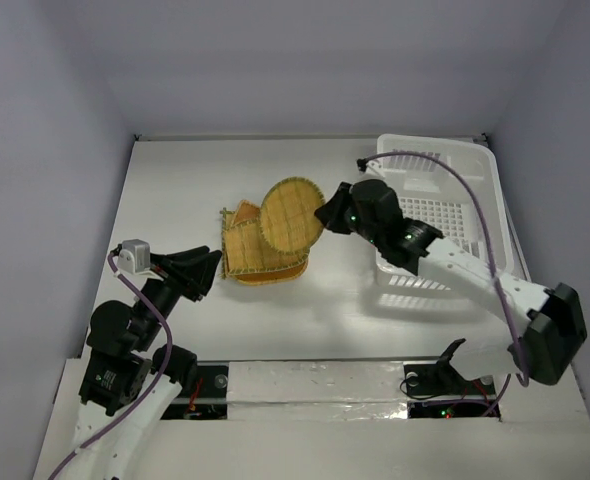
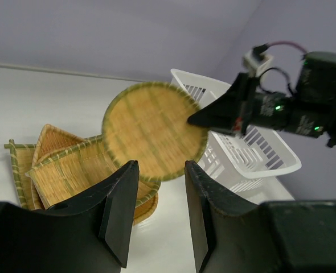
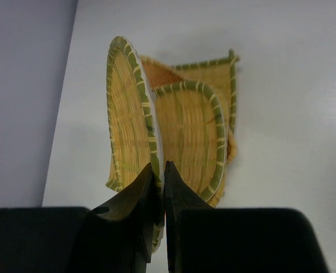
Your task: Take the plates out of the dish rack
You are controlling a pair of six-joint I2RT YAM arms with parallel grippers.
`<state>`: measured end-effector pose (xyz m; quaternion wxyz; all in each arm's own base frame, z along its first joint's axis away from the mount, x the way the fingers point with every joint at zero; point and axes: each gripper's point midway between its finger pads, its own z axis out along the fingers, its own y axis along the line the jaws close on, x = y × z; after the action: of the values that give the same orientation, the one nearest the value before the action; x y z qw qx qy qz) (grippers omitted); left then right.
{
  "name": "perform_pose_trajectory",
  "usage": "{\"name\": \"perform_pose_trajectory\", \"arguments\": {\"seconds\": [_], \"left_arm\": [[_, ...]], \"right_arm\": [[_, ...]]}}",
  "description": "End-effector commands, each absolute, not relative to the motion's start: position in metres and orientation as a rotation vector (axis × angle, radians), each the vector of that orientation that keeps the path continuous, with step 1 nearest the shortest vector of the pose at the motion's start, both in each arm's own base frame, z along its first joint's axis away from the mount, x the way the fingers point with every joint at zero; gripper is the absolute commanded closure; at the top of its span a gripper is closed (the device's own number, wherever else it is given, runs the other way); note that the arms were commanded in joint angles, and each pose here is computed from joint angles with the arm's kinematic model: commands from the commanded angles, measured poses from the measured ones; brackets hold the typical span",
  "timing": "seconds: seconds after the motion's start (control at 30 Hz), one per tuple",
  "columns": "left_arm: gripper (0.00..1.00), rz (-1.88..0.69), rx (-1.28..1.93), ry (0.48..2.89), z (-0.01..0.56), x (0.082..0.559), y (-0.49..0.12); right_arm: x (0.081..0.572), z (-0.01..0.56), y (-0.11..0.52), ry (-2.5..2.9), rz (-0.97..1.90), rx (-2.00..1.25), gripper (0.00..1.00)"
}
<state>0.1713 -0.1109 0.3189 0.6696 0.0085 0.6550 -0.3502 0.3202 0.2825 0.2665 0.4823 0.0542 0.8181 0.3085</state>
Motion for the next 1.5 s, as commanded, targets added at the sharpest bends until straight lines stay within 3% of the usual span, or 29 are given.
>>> {"name": "perform_pose_trajectory", "arguments": {"seconds": [0.0,0.4,0.7,0.8,0.87,0.9,1.0,1.17,1.47], "left_arm": [[0.65,-0.798,0.017,1.461,0.324,0.175,-0.113],[0.65,-0.796,0.012,1.463,0.324,0.175,-0.112],[0.65,-0.795,0.013,1.463,0.324,0.175,-0.112],[0.65,-0.793,0.011,1.459,0.324,0.175,-0.111],[0.65,-0.793,0.011,1.459,0.324,0.175,-0.111],[0.65,-0.795,0.01,1.458,0.325,0.175,-0.112],[0.65,-0.796,0.011,1.456,0.325,0.174,-0.112],[0.65,-0.796,0.011,1.455,0.325,0.174,-0.112],[0.64,-0.791,0.005,1.456,0.325,0.174,-0.11]], "right_arm": [[0.317,0.329,0.337,1.775,1.188,0.17,1.0],[0.335,0.227,0.377,1.946,1.231,0.261,1.0],[0.335,0.191,0.375,2.002,1.203,0.305,1.0],[0.334,0.181,0.372,2.025,1.182,0.32,0.9],[0.333,0.171,0.37,2.043,1.163,0.335,0.69],[0.333,0.167,0.369,2.053,1.152,0.338,0.51],[0.333,0.156,0.368,2.099,1.078,0.322,0.29],[0.337,0.149,0.353,2.141,0.866,0.296,0.02],[0.341,0.187,0.321,2.088,0.548,0.248,0.0]]}}
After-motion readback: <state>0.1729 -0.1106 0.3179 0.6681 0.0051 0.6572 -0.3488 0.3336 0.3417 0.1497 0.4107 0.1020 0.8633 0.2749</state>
